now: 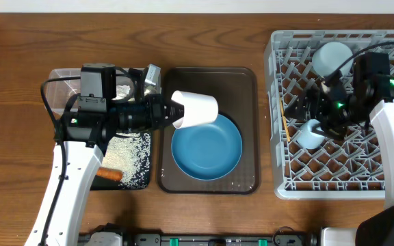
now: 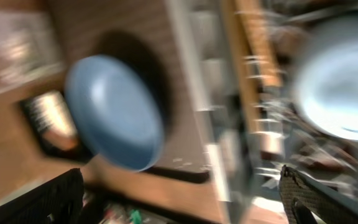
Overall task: Sort waste into correct bins and load items into the dishwasher rack
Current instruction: 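Lift the pink cup with the left gripper and swing it left, then move the right gripper from the rack toward the held pink cup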
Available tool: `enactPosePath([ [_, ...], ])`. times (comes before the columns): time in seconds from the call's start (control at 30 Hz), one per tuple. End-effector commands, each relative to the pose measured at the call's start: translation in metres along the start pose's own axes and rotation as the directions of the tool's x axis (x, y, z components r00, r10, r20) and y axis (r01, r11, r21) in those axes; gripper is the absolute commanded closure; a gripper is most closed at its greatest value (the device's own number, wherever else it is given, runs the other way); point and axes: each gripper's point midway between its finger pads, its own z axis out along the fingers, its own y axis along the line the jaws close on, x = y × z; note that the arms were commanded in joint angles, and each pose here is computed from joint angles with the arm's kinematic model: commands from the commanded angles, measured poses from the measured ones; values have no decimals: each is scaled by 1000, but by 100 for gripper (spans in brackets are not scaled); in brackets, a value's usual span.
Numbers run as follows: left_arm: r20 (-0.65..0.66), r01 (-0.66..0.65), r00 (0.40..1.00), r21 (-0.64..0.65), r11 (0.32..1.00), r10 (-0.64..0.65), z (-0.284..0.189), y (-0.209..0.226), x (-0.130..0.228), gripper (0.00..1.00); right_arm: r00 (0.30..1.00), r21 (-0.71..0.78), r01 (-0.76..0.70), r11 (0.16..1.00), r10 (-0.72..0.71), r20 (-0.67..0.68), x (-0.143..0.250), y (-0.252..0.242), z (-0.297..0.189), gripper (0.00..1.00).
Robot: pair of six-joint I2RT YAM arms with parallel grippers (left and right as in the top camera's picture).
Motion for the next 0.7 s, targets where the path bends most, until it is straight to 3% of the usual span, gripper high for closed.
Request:
enactPosePath([
  [0.0, -16, 17, 1000, 18, 1000, -17, 0, -5, 3, 94, 946, -436, 315, 843, -314, 75, 13, 77, -22, 1],
  [0.1, -29, 40, 999, 13, 999, -40, 0, -3, 7, 94, 877, -563, 463, 685, -446, 178, 29, 102, -36, 1],
  [0.23, -79, 51, 996, 111, 993, -43, -2, -20, 15, 94, 796, -570, 577, 584, -557, 236, 45, 110, -35, 1],
  [0.67, -138, 62, 990, 228, 972, -31, -6, -41, 25, 94, 516, -655, 740, 154, -755, 405, 112, 170, -23, 1],
])
